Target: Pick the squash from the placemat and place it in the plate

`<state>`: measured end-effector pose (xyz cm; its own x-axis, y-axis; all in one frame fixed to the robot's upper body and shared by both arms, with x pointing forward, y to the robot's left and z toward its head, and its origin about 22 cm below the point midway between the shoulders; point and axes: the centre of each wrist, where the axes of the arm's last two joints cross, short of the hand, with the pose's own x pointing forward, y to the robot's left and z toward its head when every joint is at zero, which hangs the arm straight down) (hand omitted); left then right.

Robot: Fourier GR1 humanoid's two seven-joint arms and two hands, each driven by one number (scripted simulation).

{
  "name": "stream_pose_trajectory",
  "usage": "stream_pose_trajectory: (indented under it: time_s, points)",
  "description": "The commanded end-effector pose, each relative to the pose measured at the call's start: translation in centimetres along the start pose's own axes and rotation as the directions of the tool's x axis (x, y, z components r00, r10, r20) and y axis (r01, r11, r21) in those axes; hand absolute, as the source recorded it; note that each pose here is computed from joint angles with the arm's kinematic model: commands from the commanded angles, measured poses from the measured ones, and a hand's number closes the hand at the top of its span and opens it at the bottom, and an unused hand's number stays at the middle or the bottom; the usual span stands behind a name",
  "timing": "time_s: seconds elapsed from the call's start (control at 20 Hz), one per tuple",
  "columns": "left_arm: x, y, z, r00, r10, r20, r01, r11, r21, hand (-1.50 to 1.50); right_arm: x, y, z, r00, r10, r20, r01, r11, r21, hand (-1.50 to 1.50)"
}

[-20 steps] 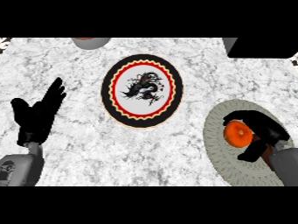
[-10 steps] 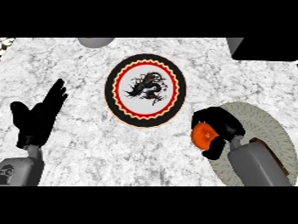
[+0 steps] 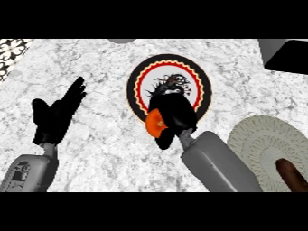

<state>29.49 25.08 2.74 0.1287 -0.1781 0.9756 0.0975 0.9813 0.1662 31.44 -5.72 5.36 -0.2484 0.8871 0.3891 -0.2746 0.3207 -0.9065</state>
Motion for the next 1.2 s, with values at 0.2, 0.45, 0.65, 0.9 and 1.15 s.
stream_pose_trajectory:
  time_s: [0.2,0.45,0.65,0.9,1.15]
  points:
    - [0.4,-0.3,-0.9,1.0,-0.003,-0.012,0.003,1.0,0.006,0.0,8.3,-4.7,-0.6,0.998,0.035,-0.054,-0.057,0.861,-0.506,1.5]
    - [0.4,0.1,-1.2,1.0,-0.005,-0.01,0.005,1.0,0.022,0.0,10.5,-5.1,-1.5,0.98,-0.037,-0.197,-0.099,0.766,-0.635,1.5]
    - [0.4,-0.6,-1.6,1.0,-0.003,-0.003,0.003,1.0,0.012,0.0,10.9,-5.3,-2.1,0.958,-0.175,-0.229,-0.029,0.731,-0.682,1.5]
    - [-0.3,0.4,-0.8,1.0,0.011,-0.008,-0.011,0.999,0.041,0.0,10.8,-4.3,-2.2,0.933,-0.24,-0.269,-0.014,0.721,-0.693,1.5]
    - [-0.3,2.2,-0.8,1.0,-0.004,-0.011,0.005,0.996,0.088,0.0,8.3,-4.0,-4.2,0.907,-0.267,-0.327,-0.04,0.718,-0.695,1.5]
